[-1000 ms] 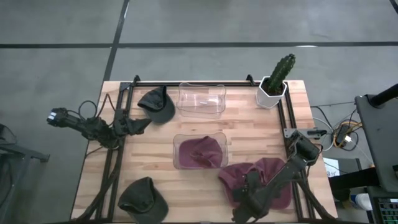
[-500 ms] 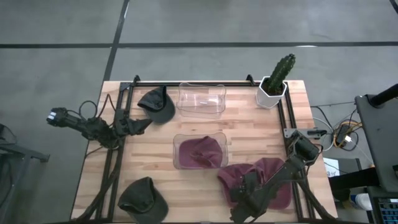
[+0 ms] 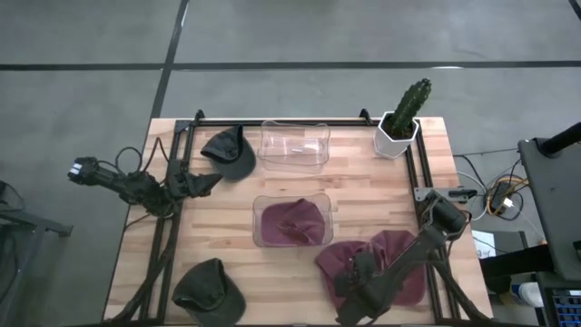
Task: Pick & Place hat
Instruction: Put the left red cap into the bottom transparent bin
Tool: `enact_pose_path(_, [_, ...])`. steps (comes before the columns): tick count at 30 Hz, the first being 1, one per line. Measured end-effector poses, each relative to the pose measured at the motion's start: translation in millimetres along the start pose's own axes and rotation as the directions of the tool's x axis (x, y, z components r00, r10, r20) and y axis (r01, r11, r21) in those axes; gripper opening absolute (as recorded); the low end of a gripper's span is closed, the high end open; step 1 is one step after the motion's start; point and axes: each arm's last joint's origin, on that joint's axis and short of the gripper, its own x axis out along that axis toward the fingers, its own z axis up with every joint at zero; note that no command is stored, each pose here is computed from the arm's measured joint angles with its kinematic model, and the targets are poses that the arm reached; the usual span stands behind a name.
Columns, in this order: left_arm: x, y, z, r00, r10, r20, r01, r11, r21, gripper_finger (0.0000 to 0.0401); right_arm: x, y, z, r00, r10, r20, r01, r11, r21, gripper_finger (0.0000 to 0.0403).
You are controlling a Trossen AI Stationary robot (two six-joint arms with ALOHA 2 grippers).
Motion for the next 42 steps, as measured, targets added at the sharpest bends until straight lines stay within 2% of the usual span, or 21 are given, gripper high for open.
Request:
enact_pose_path(12, [0, 0, 0, 1.0, -0.004, 0.001, 0.004, 1.0, -0.01, 0.0155, -77, -24, 20, 0.995, 0.072, -0.063, -0.073, 0.997, -0.026, 0.001])
enact_pose_path(16, [0, 0, 0, 1.0, -0.004, 0.002, 0.004, 1.0, -0.03, 0.0155, -99, -34, 34, 0.982, 0.18, -0.058, -0.18, 0.984, 0.002, 0.0011])
enact_pose_path(20, [0, 0, 0, 1.0, -0.005, 0.002, 0.005, 0.999, -0.053, 0.0155, -113, -42, 43, 0.97, 0.23, -0.079, -0.229, 0.973, 0.012, 0.0011])
enact_pose_path(25, [0, 0, 0, 1.0, -0.004, 0.002, 0.004, 0.999, -0.052, 0.0155, -128, -49, 54, 0.941, 0.338, -0.024, -0.338, 0.941, 0.027, 0.0011])
enact_pose_path(31, [0, -1, 0, 1.0, -0.005, 0.003, 0.006, 0.999, -0.054, 0.0155, -138, -43, 68, 0.866, 0.48, 0.141, -0.492, 0.868, 0.065, 0.0011])
enact_pose_path(36, [0, -2, 1, 1.0, -0.022, 0.012, 0.023, 0.998, -0.062, 0.0155, -139, -24, 90, 0.72, 0.567, 0.4, -0.635, 0.771, 0.05, 0.0011])
enact_pose_path(42, [1, -8, 3, 0.999, -0.048, 0.016, 0.049, 0.997, -0.06, 0.0155, -133, 2, 119, 0.648, 0.534, 0.542, -0.658, 0.751, 0.046, 0.0011])
